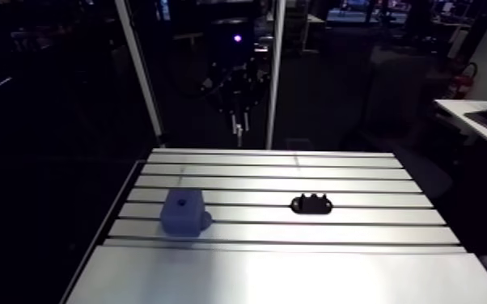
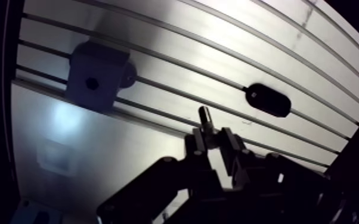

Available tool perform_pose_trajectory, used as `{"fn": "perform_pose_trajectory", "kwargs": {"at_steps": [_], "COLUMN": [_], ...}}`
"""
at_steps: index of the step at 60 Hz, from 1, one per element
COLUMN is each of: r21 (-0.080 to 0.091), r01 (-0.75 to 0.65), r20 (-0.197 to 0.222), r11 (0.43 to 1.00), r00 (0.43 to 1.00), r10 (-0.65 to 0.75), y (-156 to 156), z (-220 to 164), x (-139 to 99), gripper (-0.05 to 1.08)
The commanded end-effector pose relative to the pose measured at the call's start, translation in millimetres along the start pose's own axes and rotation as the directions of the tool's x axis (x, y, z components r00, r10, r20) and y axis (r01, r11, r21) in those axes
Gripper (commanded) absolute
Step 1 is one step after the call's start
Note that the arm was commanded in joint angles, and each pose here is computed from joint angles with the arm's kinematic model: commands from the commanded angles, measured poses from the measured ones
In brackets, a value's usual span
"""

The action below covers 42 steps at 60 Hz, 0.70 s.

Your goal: Pick up the M10 bolt and insert it into the hex recess until seated.

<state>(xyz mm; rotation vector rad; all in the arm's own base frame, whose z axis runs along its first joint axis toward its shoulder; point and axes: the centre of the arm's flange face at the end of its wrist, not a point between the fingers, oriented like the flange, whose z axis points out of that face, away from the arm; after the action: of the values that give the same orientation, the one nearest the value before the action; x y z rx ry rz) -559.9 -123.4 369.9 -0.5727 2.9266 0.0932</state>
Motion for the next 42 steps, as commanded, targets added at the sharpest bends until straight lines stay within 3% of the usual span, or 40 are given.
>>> {"fn": "perform_pose_trajectory", "kwargs": {"at_steps": [1,7,11,42], "r21": [0.0,-0.007,0.003,-0.001], "r01": [-0.028,-0.038,-0.062,-0.011], "r20": [0.009,0.004,0.002,0.032], "r11": [1.0,0.999,0.998,1.0], "r00": [1.0,0.999,0.998,0.999], "r10": [0.028,0.038,0.062,0.011], "y": [-36.3,-60.7,-74.5,-109.5], "z": [4.0,2.2,2.4,19.2], "x": [5.3,8.3,9.6,11.0], "gripper": [0.83,0.83,0.83,0.83]}}
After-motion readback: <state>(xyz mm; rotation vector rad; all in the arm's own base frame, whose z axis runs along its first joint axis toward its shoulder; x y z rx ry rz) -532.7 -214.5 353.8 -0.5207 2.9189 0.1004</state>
